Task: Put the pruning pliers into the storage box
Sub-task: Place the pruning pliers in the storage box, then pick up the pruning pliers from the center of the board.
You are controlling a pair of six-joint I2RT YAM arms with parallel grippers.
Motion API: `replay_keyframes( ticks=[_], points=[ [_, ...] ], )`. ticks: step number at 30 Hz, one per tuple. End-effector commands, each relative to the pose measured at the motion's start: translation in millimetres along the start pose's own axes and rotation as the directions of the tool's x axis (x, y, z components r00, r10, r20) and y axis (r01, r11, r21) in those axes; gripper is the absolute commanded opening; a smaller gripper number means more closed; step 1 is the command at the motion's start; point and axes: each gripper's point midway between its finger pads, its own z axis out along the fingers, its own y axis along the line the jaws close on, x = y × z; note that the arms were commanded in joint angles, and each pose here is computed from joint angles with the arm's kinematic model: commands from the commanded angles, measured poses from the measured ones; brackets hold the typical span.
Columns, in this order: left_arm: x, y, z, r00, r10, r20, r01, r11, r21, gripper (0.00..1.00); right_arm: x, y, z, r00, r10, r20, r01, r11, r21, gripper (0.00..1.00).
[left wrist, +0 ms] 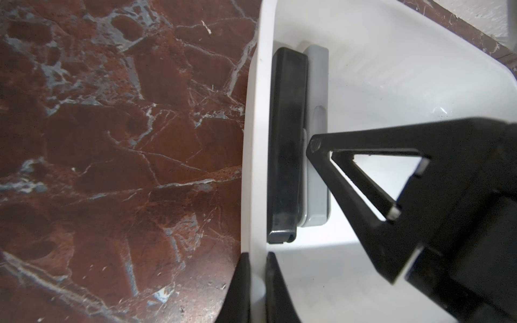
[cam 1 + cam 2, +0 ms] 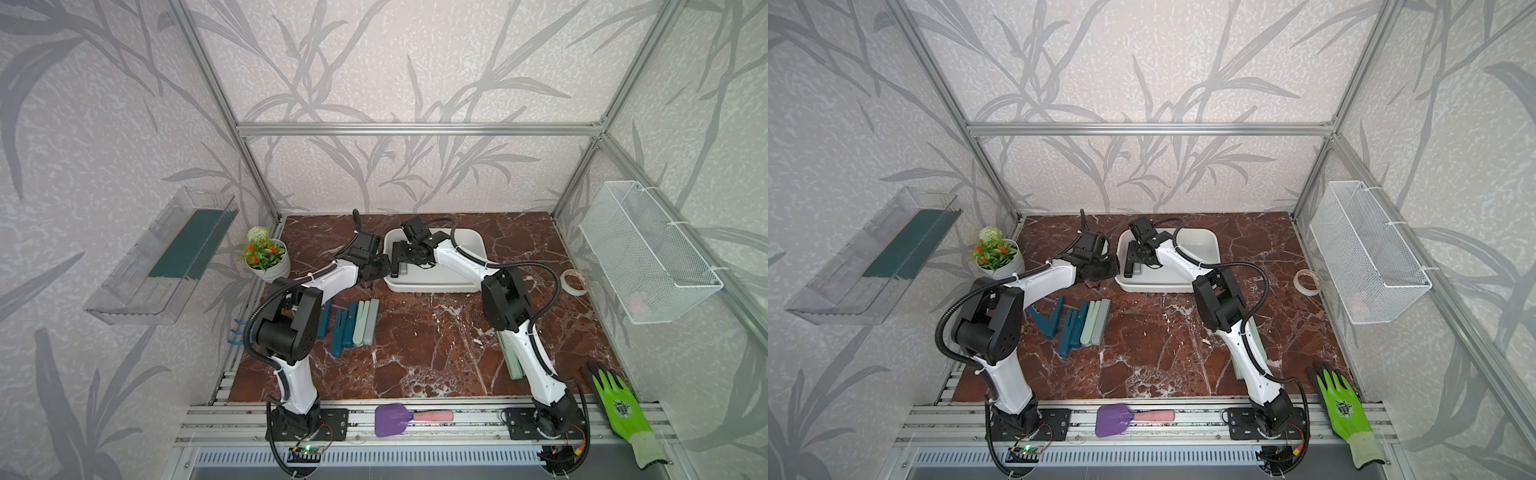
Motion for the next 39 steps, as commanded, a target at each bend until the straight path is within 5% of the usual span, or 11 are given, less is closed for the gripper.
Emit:
replay_keyframes(
  ticks=[1, 13, 22, 27, 39],
  points=[
    [-5, -4, -11, 1.0, -0.013, 0.027, 0.012, 1.0, 0.011, 0.1, -25, 8, -33, 0.999, -0.017, 0.048, 0.018, 1.0, -0.014, 0.41],
    [-11, -6, -15, 0.999, 0.0, 0.047, 0.0, 1.0, 0.005, 0.1, -63, -25, -160, 0.97, -0.183, 0.162, 0.184, 0.983, 0.005, 0.38],
    [-12, -9, -15, 0.999, 0.01, 0.042, -0.01, 1.0, 0.019, 0.1, 7, -147, -253, 0.956, -0.292, -0.016, 0.287, 0.925, 0.251, 0.38],
    [-11, -10, -15, 0.999, 0.02, 0.033, -0.02, 1.0, 0.019, 0.1, 66, -230, -269, 0.981, -0.14, -0.136, 0.181, 0.909, 0.375, 0.38],
    [-8, -9, -12, 0.999, 0.031, 0.011, -0.031, 0.999, 0.017, 0.1, 128, -276, -227, 0.955, 0.002, -0.296, 0.114, 0.92, 0.375, 0.44]
  ],
)
